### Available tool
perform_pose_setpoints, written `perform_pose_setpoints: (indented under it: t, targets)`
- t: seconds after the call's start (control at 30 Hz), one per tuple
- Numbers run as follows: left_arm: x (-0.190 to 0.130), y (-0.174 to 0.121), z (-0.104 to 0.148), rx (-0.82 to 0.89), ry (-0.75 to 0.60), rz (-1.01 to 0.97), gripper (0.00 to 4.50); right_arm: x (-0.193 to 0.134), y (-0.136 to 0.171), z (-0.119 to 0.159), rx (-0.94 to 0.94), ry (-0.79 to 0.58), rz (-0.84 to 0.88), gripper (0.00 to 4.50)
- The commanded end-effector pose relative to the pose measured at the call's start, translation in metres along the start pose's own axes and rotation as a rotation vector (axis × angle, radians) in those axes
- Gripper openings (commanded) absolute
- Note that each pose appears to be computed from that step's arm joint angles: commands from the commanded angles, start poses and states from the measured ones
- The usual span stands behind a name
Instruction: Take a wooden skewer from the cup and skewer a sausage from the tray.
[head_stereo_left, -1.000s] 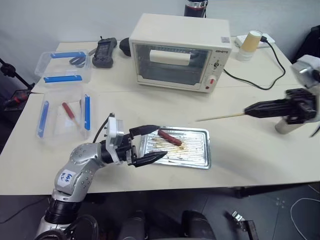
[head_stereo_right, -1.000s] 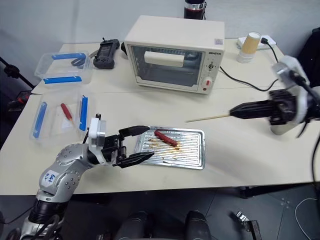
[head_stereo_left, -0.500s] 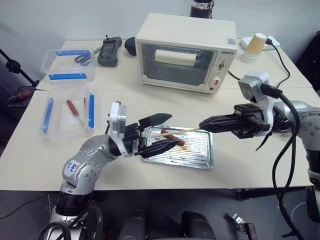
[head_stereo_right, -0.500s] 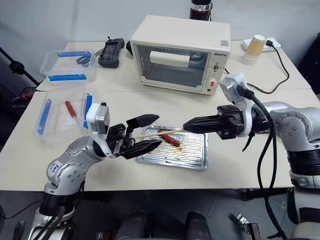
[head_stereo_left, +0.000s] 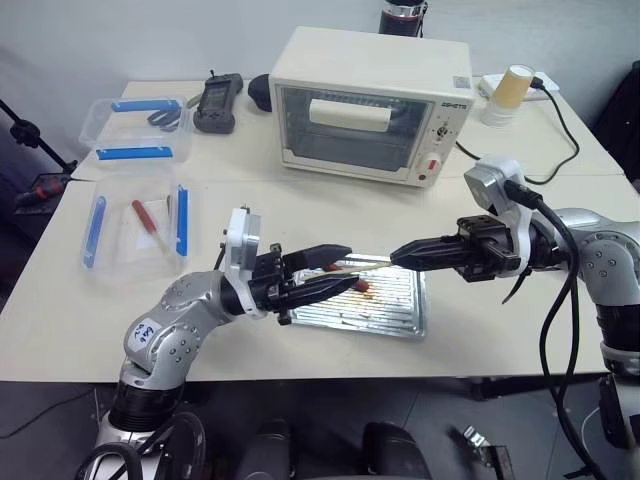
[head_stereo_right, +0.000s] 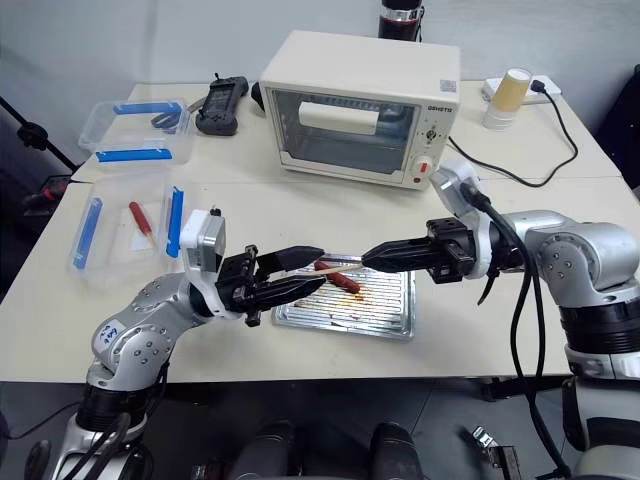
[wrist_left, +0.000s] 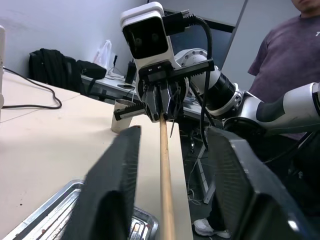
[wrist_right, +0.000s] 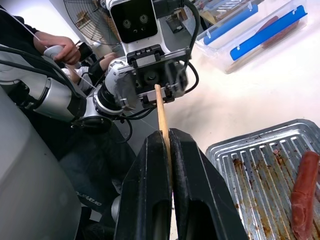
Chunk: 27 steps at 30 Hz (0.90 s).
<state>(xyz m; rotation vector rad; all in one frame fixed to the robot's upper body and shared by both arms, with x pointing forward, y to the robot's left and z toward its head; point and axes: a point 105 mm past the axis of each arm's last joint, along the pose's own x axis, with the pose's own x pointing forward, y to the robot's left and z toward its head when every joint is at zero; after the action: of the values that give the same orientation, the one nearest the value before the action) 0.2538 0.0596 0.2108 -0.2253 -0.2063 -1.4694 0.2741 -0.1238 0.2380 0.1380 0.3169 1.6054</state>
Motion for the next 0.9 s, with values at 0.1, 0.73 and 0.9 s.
perform_pose_setpoints:
  t: [0.1,0.73,0.9]
  targets:
    - [0.004,-0.007,0.003,0.046,0.014,-0.031,0.03,0.001,0.006,0.01,-0.058,-0.023,0.021,0.0]
    - [0.006,-0.005,-0.007,0.001,0.061,-0.016,2.47,-0.001,0.004,0.009,-0.074,-0.005,0.017,0.0]
    - [0.005,-0.004,-0.007,0.005,0.056,-0.018,2.29,-0.001,0.004,0.008,-0.077,-0.002,0.017,0.0]
